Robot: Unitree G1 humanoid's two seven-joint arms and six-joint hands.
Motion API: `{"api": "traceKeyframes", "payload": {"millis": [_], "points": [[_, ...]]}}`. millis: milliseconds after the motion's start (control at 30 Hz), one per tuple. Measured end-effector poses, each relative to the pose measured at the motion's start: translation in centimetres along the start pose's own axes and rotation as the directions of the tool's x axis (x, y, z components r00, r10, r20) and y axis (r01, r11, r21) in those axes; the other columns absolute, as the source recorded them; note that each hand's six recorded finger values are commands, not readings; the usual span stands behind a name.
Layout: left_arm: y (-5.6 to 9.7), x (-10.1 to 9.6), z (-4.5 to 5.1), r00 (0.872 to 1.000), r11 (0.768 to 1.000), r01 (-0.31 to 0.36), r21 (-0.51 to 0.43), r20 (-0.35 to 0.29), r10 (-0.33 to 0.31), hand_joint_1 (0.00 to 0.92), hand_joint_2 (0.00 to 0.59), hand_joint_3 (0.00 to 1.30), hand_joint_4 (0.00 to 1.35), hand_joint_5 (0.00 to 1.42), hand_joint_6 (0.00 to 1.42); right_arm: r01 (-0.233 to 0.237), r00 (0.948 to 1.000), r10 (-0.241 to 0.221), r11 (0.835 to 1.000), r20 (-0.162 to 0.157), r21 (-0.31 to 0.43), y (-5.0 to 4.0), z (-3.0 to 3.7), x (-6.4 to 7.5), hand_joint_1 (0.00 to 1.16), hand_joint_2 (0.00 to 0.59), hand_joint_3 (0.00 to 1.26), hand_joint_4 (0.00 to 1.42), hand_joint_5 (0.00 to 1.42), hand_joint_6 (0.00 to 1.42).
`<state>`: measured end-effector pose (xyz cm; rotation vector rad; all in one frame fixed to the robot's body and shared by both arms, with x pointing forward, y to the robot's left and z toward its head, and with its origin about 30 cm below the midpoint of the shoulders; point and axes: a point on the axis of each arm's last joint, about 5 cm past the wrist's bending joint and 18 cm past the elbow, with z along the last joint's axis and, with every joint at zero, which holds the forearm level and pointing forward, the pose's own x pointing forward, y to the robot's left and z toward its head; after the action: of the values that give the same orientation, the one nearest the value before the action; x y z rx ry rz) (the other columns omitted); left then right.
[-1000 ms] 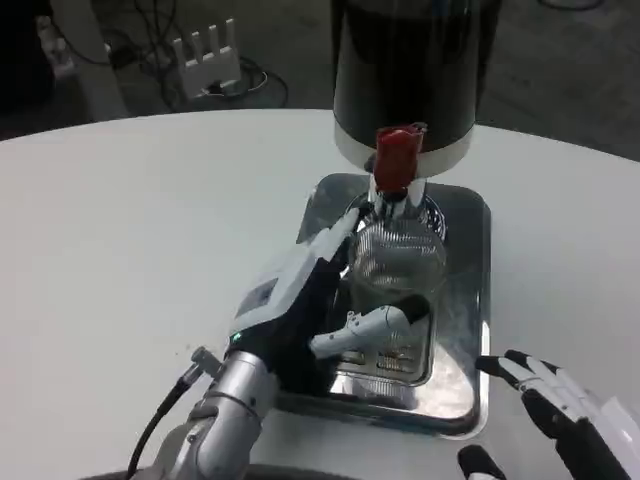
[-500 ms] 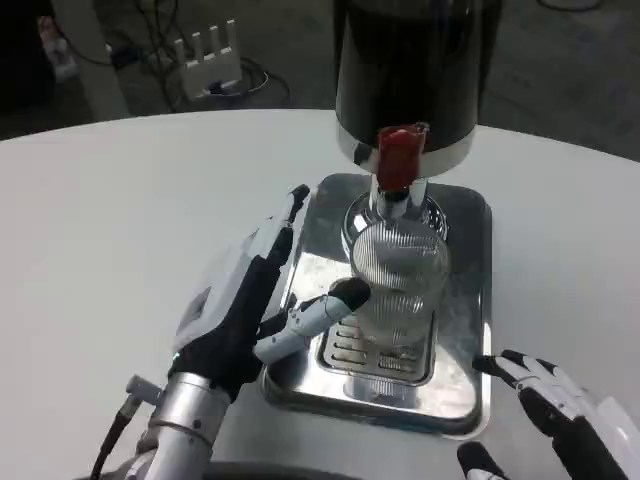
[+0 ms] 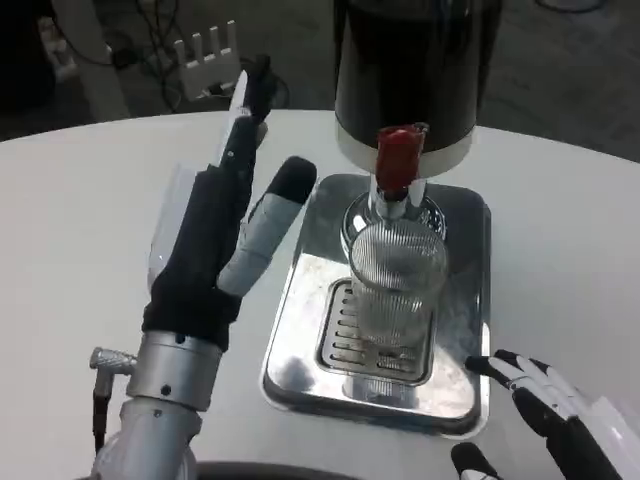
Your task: Grasp the cup under the faucet to collect the drink, then remove the cup.
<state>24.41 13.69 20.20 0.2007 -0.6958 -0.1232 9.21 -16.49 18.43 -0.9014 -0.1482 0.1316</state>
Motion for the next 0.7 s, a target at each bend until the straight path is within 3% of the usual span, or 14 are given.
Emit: {"api": "traceKeyframes", "payload": {"millis": [267, 400, 700], "points": [[-0.8, 1.2, 1.07, 0.998, 0.993, 0.065, -0.097, 0.012, -0.064, 0.0, 0.085, 0.0, 0.06, 0.16, 0.13, 0.001, 0.9999, -0.001, 1.0, -0.01, 0.003, 0.07, -0.06, -0.2, 0.35, 0.46, 0.15, 0.05, 0.0, 0.0], [-1.5, 1.5, 1.3, 0.994, 0.985, 0.106, -0.138, 0.028, -0.103, 0.0, 0.093, 0.1, 0.16, 0.25, 0.21, 0.004, 0.9998, -0.003, 1.0, -0.017, 0.002, 0.1, -0.12, -0.3, 0.35, 0.461, 0.15, 0.05, 0.0, 0.0], [-1.6, 1.6, 2.09, 0.993, 0.983, 0.112, -0.148, 0.062, -0.104, 0.0, 0.09, 0.19, 0.28, 0.37, 0.33, 0.002, 0.9997, -0.002, 1.0, -0.024, 0.005, 0.18, -0.15, -0.4, 0.35, 0.461, 0.15, 0.05, 0.0, 0.0]]}}
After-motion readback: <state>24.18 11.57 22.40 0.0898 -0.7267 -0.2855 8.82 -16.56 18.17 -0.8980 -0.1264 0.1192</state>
